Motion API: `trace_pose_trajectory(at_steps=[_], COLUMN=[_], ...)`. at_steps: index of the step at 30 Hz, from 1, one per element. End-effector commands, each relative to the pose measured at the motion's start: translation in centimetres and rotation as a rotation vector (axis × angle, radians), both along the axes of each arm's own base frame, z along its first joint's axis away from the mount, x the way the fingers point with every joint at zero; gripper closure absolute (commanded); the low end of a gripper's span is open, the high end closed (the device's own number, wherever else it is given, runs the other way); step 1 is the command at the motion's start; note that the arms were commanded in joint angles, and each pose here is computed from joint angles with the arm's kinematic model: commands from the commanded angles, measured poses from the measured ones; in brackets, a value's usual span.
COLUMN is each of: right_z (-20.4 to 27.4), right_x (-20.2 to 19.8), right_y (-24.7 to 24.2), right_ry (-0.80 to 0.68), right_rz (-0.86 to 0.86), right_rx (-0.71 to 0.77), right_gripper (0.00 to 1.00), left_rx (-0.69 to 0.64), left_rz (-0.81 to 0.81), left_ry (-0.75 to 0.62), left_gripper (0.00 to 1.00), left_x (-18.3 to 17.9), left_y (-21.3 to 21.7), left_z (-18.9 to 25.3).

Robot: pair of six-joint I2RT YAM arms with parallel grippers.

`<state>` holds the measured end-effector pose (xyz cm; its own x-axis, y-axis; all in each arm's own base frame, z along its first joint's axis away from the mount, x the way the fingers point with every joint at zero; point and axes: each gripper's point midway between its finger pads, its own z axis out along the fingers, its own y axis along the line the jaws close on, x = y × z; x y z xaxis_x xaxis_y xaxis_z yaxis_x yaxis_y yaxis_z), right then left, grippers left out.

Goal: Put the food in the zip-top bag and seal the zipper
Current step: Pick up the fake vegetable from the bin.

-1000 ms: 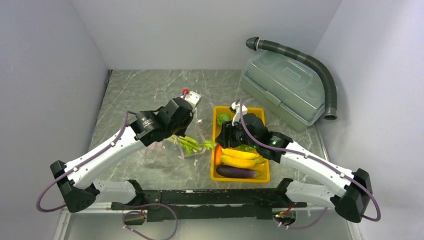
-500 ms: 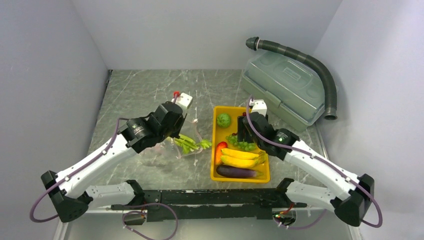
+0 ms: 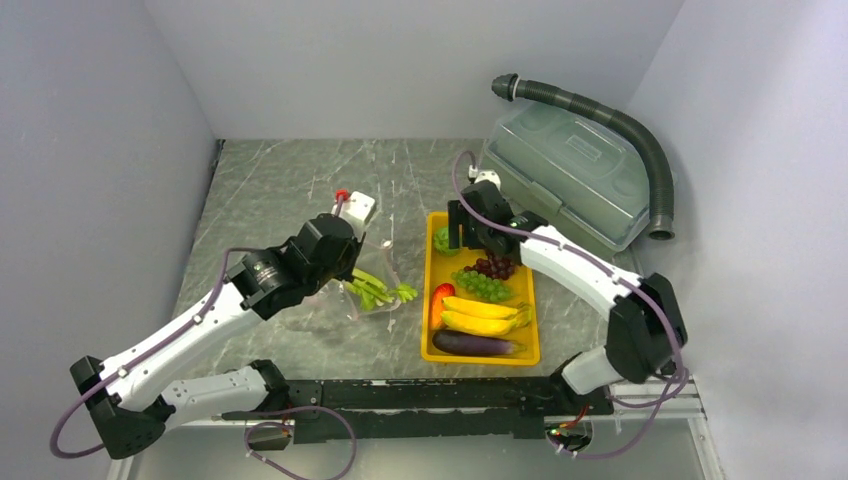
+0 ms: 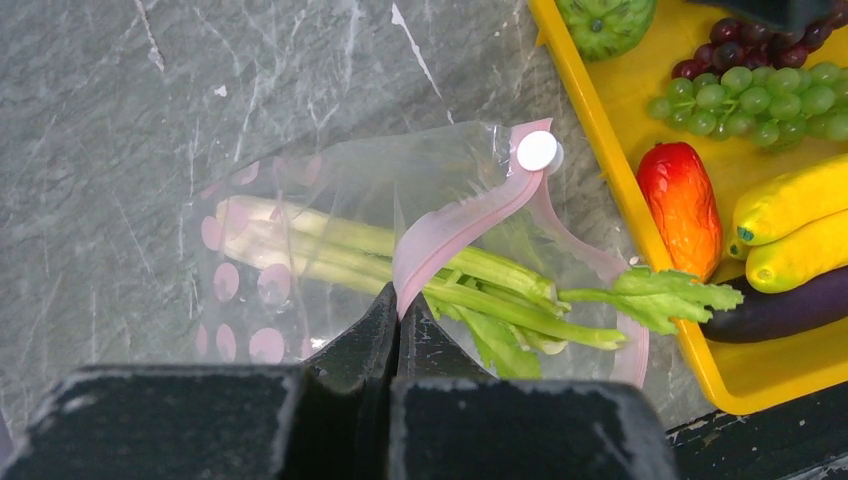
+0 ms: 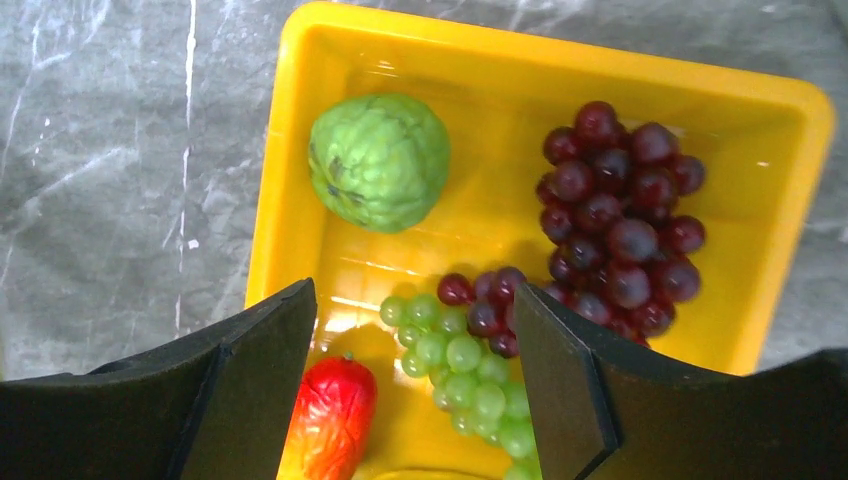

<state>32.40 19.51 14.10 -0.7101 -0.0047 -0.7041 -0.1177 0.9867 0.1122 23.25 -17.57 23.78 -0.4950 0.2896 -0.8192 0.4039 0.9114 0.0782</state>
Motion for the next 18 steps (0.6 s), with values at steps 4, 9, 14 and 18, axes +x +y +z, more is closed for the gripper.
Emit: trace_pose_trajectory(at_steps=[4,9,14,18], right_z=[-0.1,-2.1,-3.7,-5.5], right_x=[4.6,6.3,7.4,7.6], right_y=[3.6,4.1,4.5,4.9], right_ry=[-0.015,0.025,0.048,0.091], right_rz=[0.067,0.058,0.058,0.068], right_rx=[0.133,0.162,0.167,0.161], right_gripper=[0.21,0.19,0.19,0.19], left_rx=[-0.049,-0.047,-0.047,-0.043], left_rz=[0.03,0.034,0.039,0.044], left_ry=[-0.085,-0.089,-0.095,-0.096], left_gripper=[1.0,1.0,1.0,1.0], left_x=[0.9,0.9,0.9,1.0], left_y=[0.2,0.3,0.5,0.6], left_z=[1.8,1.8,1.9,1.9])
